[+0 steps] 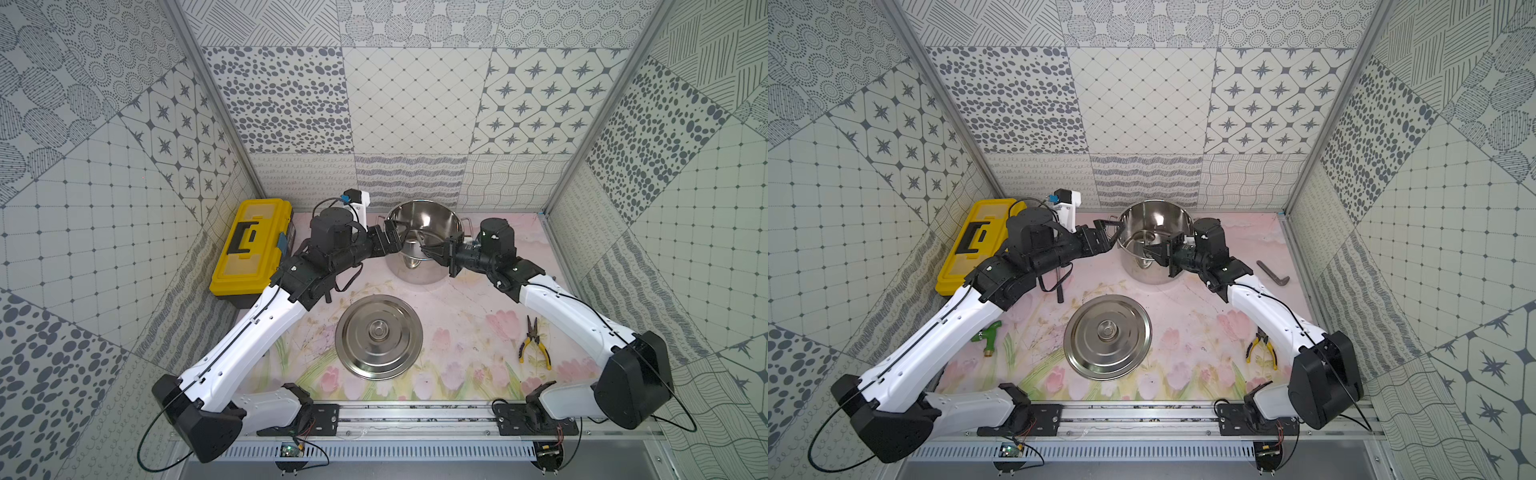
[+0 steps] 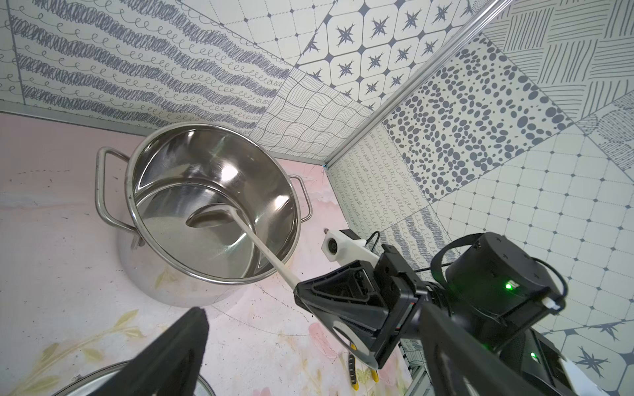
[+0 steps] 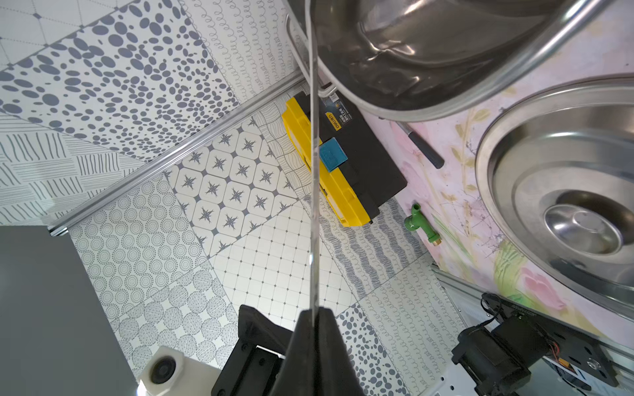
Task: Stir the soup with a spoon
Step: Stir the soup in the pan with a stick, then place the spoon at the center of the board.
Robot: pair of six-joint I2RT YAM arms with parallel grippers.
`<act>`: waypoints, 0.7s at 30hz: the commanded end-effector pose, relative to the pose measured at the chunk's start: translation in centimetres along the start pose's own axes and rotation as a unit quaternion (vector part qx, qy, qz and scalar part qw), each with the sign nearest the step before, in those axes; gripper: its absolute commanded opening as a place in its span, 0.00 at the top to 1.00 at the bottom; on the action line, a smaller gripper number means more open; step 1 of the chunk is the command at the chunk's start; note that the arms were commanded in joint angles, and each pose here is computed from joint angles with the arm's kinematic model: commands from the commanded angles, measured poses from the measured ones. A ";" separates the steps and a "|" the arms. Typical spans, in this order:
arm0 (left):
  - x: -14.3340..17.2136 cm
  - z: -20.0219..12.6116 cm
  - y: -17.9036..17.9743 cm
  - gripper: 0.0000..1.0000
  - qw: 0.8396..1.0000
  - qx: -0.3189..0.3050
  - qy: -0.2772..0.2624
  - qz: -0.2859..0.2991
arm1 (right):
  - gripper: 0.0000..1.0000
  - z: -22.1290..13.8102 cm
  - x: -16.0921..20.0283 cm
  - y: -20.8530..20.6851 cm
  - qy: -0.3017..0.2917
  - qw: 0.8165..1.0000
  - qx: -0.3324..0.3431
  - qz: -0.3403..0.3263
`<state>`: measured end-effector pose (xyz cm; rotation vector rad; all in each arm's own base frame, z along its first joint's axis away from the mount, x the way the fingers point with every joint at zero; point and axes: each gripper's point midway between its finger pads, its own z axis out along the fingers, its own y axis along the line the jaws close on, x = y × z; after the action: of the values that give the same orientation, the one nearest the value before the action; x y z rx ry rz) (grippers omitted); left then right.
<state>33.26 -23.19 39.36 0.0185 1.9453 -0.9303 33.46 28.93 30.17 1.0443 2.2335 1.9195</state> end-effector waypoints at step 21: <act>-1.0 -0.1 -1.0 0.00 1.000 0.023 -0.014 0.013 | 1.00 -16.1 2.1 6.6 -0.079 0.923 0.009 -0.376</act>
<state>33.09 -23.26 39.47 0.0268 1.9442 -0.9378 28.28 19.74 41.76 0.3996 2.0761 1.8192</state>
